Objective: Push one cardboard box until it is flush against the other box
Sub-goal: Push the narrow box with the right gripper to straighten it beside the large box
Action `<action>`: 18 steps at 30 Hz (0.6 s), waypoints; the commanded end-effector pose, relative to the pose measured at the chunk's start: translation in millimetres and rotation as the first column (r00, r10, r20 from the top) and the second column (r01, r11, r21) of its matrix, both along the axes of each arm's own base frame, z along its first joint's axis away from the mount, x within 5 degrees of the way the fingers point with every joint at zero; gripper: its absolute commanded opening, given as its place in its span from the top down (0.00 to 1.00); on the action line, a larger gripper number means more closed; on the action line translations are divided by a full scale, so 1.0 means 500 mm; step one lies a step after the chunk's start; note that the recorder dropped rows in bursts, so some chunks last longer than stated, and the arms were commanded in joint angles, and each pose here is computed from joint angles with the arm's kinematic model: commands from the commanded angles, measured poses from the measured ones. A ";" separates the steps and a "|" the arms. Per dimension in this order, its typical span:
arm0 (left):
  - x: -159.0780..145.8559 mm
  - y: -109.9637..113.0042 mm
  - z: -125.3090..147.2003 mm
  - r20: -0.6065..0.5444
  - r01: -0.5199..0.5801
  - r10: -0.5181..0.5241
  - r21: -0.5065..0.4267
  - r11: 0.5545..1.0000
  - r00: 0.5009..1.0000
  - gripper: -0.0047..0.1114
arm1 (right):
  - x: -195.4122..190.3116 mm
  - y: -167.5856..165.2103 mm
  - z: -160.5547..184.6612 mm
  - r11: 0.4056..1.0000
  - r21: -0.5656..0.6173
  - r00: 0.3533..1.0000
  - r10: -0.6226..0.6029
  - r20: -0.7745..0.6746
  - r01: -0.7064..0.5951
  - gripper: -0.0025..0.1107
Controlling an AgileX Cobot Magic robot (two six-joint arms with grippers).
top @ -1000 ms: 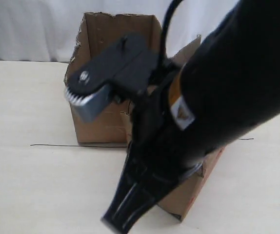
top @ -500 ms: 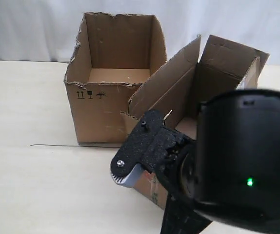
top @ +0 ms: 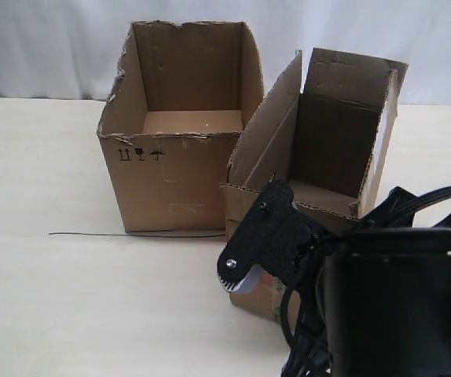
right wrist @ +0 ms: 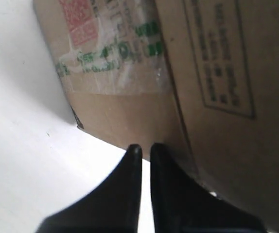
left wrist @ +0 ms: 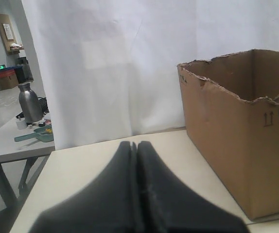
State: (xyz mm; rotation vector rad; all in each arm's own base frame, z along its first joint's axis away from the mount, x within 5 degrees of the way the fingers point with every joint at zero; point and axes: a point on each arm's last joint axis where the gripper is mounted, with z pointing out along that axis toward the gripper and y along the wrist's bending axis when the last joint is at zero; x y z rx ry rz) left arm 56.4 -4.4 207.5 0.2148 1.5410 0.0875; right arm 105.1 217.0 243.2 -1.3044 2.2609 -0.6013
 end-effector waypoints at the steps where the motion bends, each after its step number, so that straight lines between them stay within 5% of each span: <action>1: 0.000 0.000 -0.001 0.003 -0.003 0.003 -0.003 1.000 1.000 0.96 | -0.007 -0.002 0.017 0.999 0.048 1.000 -0.019 -0.021 0.020 0.93; 6: 0.000 0.000 -0.001 0.003 -0.003 0.003 -0.003 1.000 1.000 0.96 | -0.019 -0.009 0.037 0.988 0.156 0.998 -0.003 -0.066 0.013 0.93; 18: 0.000 0.000 -0.001 0.003 -0.003 0.003 -0.003 1.000 1.000 0.96 | 0.015 -0.022 0.036 0.989 0.145 0.983 -0.014 0.181 -0.013 0.93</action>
